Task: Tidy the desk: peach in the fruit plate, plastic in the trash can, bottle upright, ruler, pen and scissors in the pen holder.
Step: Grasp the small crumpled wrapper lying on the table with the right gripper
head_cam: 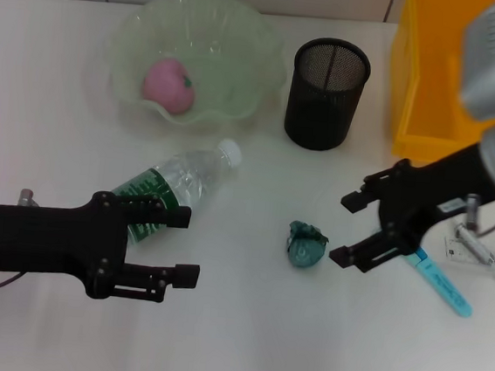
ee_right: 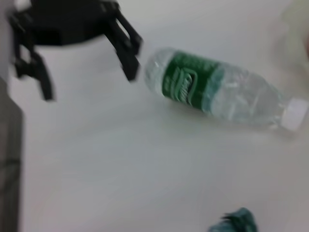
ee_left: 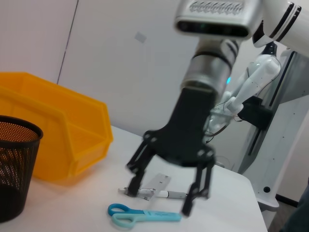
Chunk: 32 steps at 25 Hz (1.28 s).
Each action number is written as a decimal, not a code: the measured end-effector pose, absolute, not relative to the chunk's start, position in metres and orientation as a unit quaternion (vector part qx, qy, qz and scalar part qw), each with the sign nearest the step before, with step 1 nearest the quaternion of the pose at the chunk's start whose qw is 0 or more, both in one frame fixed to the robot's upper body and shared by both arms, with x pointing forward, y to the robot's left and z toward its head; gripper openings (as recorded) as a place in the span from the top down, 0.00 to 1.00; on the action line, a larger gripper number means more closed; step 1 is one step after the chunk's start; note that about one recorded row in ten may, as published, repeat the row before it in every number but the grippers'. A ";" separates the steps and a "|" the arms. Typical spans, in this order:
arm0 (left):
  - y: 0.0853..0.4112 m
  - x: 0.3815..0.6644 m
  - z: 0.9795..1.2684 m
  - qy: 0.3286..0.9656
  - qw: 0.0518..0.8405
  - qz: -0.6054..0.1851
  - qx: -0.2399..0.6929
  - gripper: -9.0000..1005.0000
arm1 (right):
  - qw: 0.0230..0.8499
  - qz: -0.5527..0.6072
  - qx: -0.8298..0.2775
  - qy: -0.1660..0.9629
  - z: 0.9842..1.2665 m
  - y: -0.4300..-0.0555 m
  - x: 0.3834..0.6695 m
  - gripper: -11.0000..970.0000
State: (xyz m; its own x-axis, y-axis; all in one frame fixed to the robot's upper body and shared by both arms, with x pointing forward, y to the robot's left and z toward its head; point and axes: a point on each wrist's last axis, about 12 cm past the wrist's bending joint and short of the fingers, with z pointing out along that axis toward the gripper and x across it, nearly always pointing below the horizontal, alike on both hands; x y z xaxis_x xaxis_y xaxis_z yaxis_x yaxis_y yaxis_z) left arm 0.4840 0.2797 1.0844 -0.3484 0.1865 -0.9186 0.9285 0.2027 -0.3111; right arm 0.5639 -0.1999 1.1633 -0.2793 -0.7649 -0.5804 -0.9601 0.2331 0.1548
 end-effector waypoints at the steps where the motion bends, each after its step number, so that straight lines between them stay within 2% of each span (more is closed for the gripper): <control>1: 0.280 0.484 1.084 0.670 0.390 -0.475 0.416 0.19 | 0.192 0.230 -0.575 0.762 1.161 -0.192 0.566 0.15; 9: 0.278 0.481 1.082 0.670 0.379 -0.480 0.421 0.19 | 0.185 0.172 -0.621 0.742 1.144 -0.154 0.568 0.15; 21: 0.276 0.477 1.079 0.669 0.369 -0.481 0.430 0.19 | 0.196 0.143 -0.632 0.736 1.123 -0.136 0.568 0.15; 27: 0.276 0.476 1.077 0.670 0.368 -0.483 0.427 0.19 | 0.195 0.139 -0.632 0.737 1.118 -0.134 0.567 0.29; 32: 0.276 0.476 1.077 0.671 0.368 -0.483 0.426 0.19 | 0.194 0.140 -0.631 0.738 1.117 -0.134 0.567 0.52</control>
State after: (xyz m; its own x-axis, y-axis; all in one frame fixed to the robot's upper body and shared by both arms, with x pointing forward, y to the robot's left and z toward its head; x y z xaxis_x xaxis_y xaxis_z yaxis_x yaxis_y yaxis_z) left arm 0.4764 0.2756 1.0767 -0.3672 0.2166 -0.9046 0.9265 0.1712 -0.3351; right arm 0.5671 -0.1345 1.1170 -0.1298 -0.8771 -0.4624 -0.9855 0.1656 -0.0375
